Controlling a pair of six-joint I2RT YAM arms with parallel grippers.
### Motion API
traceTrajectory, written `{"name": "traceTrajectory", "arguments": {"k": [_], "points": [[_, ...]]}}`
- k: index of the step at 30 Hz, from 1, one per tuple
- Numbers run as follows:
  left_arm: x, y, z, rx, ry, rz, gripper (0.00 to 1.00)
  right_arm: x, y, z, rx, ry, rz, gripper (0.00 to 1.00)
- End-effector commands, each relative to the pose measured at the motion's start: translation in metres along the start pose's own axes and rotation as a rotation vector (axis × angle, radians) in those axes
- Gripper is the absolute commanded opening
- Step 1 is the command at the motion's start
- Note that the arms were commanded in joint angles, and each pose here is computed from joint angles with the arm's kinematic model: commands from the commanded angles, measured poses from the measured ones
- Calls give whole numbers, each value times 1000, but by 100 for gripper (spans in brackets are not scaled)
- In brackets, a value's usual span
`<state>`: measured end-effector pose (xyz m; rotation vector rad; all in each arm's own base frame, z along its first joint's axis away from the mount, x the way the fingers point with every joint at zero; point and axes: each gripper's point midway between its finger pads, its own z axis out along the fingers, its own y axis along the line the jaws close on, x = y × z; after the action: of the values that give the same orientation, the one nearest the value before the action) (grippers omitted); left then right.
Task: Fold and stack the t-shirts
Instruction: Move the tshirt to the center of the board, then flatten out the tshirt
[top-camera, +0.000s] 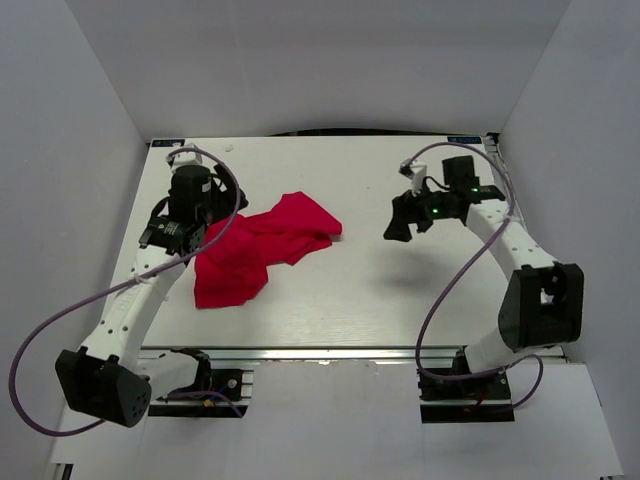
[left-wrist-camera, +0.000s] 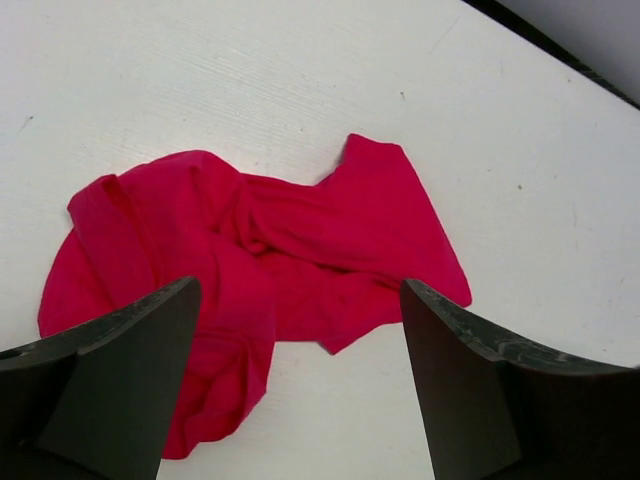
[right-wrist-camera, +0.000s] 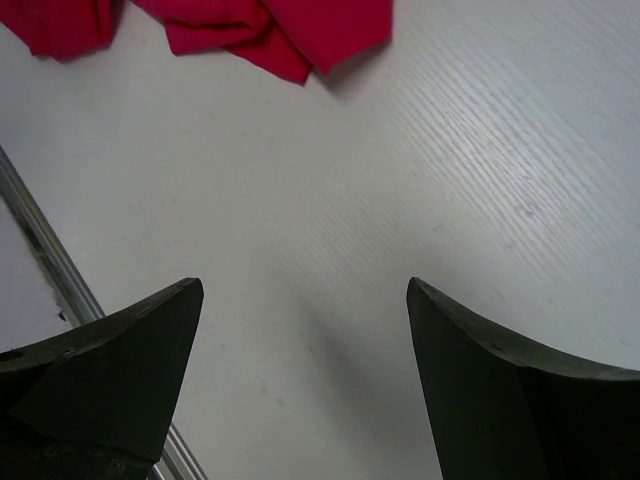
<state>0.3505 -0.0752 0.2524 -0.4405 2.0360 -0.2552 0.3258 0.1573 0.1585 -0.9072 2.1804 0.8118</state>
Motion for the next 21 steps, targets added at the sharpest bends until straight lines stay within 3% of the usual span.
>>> {"name": "traceTrajectory", "arguments": {"k": [1, 3, 9, 14, 21], "points": [[-28, -6, -32, 32, -71, -63, 92, -16, 12, 39, -27, -14, 162, 89], [-24, -6, -39, 47, -67, -96, 92, -16, 23, 71, -62, 24, 293, 89], [-5, -12, -57, 140, -35, -180, 91, -26, 26, 133, -107, 42, 474, 86], [5, -17, -65, 203, -20, -227, 90, -41, 14, 159, -110, 13, 530, 79], [7, -22, -63, 230, -11, -227, 90, -31, 7, 189, -158, 37, 654, 71]]}}
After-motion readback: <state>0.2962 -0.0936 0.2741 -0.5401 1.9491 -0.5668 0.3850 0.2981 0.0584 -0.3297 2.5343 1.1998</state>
